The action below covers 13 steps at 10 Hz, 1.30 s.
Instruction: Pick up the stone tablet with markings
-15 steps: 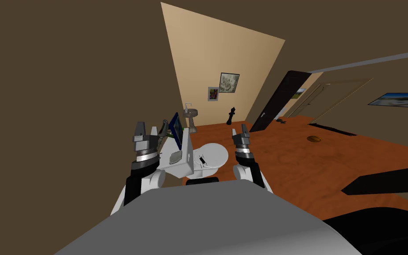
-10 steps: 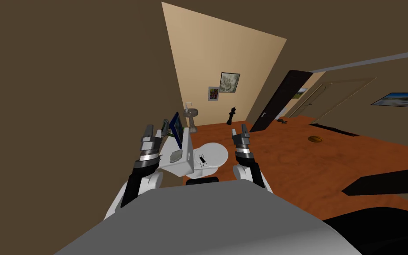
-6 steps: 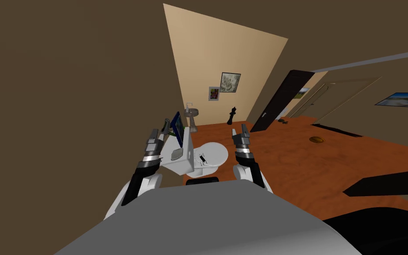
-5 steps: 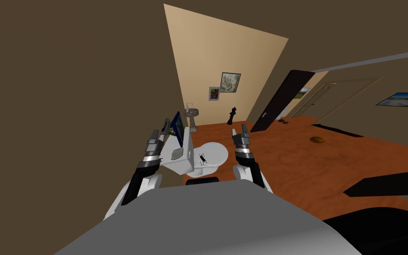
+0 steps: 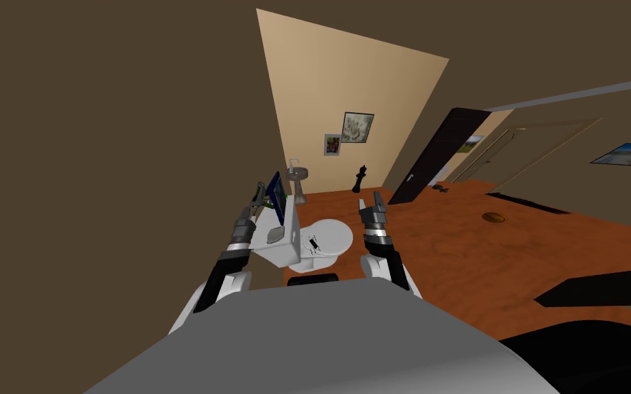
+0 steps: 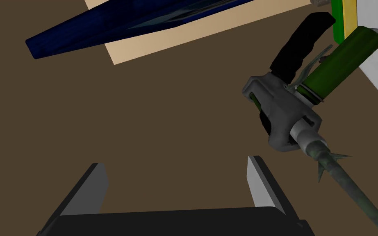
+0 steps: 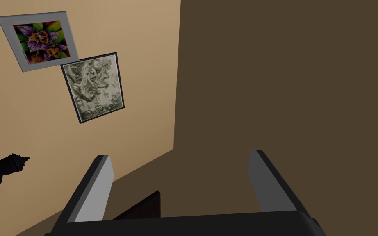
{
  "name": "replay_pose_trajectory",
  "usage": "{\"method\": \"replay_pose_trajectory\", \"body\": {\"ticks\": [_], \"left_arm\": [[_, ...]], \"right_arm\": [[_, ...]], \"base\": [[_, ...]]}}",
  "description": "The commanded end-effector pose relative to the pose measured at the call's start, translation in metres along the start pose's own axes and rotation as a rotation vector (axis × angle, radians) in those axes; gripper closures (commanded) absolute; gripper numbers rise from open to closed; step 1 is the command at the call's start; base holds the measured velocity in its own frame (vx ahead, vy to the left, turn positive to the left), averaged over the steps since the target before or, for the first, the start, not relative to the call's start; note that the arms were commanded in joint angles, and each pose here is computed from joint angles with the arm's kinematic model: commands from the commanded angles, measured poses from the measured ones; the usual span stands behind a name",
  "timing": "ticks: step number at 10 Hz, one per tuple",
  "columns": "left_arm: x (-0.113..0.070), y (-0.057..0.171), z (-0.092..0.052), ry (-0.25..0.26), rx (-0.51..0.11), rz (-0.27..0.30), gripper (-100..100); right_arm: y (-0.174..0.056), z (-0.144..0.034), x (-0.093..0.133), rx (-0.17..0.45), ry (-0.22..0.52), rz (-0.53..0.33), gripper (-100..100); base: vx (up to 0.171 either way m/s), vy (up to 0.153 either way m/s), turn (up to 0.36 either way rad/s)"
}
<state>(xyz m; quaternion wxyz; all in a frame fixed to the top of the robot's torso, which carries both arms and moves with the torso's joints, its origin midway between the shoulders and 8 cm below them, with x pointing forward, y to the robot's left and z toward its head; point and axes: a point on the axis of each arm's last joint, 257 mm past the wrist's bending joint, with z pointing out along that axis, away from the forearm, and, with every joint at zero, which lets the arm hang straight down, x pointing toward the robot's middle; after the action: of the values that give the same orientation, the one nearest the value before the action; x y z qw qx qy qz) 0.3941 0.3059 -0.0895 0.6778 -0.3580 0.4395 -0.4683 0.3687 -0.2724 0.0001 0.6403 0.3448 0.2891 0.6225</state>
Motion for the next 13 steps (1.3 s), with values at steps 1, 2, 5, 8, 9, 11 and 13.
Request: {"method": "replay_pose_trajectory", "body": {"ticks": [1,2,5,8,9,11,13], "left_arm": [[0.000,0.025,-0.004,-0.004,-0.068,-0.006,-100],[0.000,0.032,-0.005,-0.004,-0.090,-0.007,-100],[0.002,0.069,-0.016,0.013,-0.204,0.011,-100],[0.002,0.096,-0.027,0.034,-0.294,0.032,-100],[0.002,0.101,-0.029,0.037,-0.312,0.034,-100],[0.005,0.115,-0.035,0.041,-0.366,0.029,-100],[0.009,0.124,-0.040,0.040,-0.402,0.015,-100]], "right_arm": [[0.000,0.000,0.000,0.000,0.000,0.000,0],[0.000,0.000,0.000,0.000,0.000,0.000,0],[0.000,0.000,0.000,0.000,0.000,0.000,0],[0.000,0.000,0.000,0.000,0.000,0.000,0],[0.000,0.000,0.000,0.000,0.000,0.000,0],[0.000,0.000,0.000,0.000,0.000,0.000,0],[0.000,0.000,0.000,0.000,0.000,0.000,0]], "base": [[-0.024,-0.002,0.027],[-0.024,-0.002,0.024],[-0.033,0.006,0.045],[-0.051,-0.012,0.043],[-0.065,-0.040,0.041],[-0.067,-0.051,0.024],[-0.059,-0.087,0.013]]}}
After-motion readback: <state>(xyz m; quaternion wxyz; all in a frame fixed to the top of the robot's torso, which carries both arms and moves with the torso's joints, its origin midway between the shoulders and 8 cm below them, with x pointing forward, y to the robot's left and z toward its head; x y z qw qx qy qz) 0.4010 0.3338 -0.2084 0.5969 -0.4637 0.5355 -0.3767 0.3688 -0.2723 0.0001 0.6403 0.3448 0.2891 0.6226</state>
